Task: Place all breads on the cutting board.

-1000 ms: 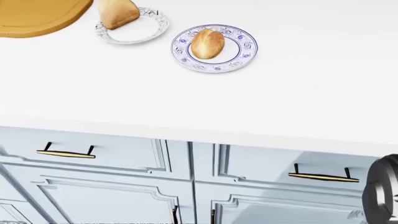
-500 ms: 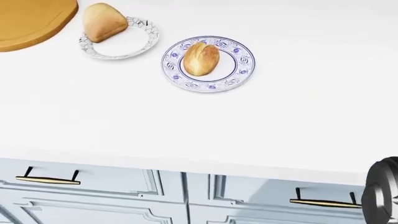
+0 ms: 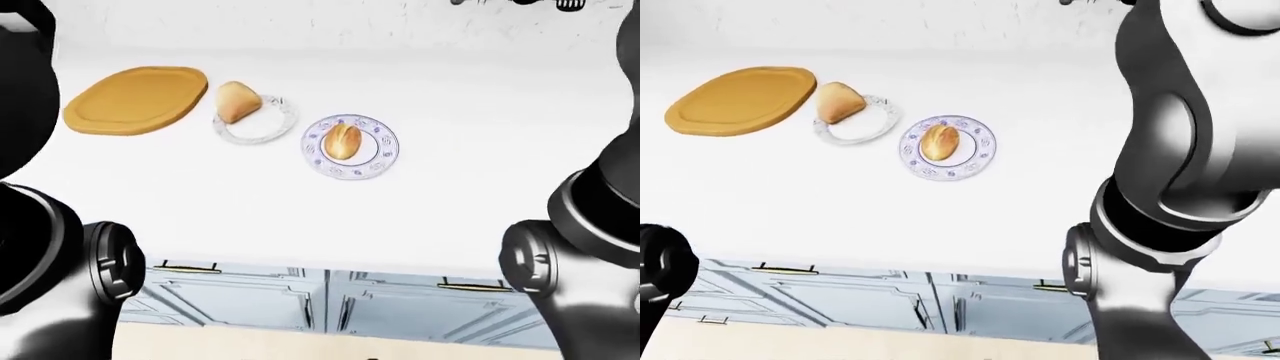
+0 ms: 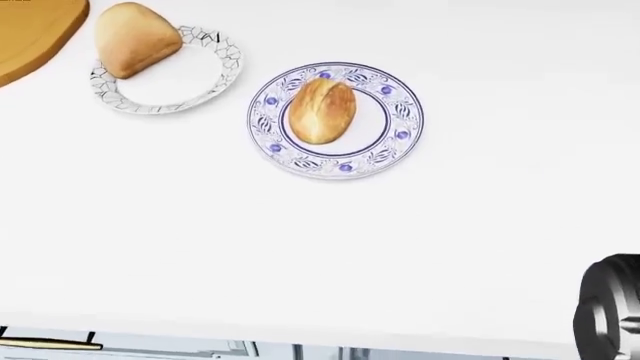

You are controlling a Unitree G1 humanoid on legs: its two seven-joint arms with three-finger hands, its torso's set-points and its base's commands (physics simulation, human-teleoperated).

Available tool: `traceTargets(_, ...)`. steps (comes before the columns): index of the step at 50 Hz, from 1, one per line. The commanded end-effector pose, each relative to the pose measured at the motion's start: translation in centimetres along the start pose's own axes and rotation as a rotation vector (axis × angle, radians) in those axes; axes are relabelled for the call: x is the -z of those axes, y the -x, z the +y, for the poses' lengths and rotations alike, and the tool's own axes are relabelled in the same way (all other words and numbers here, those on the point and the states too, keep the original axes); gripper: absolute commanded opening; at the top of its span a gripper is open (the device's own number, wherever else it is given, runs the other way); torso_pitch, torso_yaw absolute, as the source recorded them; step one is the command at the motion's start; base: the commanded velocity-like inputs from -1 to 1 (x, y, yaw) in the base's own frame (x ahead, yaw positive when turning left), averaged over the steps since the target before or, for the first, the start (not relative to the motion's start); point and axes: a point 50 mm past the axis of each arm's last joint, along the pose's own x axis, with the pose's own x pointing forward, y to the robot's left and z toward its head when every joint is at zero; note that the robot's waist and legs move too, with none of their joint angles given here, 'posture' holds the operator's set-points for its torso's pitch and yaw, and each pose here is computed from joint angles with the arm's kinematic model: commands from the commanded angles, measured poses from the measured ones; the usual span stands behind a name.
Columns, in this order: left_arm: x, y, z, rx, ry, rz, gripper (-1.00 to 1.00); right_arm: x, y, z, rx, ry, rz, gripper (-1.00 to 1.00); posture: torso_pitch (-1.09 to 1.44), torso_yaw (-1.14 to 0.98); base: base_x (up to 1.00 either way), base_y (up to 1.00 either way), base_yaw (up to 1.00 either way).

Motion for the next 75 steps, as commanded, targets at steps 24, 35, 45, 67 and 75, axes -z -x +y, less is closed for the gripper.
traceTargets(24,-1.6,0.2,0.4,-0.027,0.023,-0.084,1.0,0.5,0.9,2.8,-0.163,0.074,0.015,1.0,0.0,0.0,0.0,0.0,0.0)
traceTargets(35,-1.6,0.3,0.3,-0.022,0.019,-0.082,1.0,1.4,1.7,4.4,-0.249,0.131,0.054,1.0,0.0,0.0,0.0,0.0,0.0)
traceTargets(45,-1.4,0.2,0.3,-0.022,0.017,-0.08,1.0,2.4,2.1,5.0,-0.278,0.207,0.081,1.0,0.0,0.0,0.0,0.0,0.0)
traceTargets(67,-0.3,-0.2,0.6,-0.019,0.011,-0.068,1.0,6.4,-4.4,14.2,-0.968,0.796,0.09,1.0,0.0,0.0,0.0,0.0,0.0)
traceTargets(75,-0.1,-0.3,0.4,-0.017,0.01,-0.064,1.0,8.3,-2.7,15.5,-1.31,0.968,0.156,1.0,0.0,0.0,0.0,0.0,0.0)
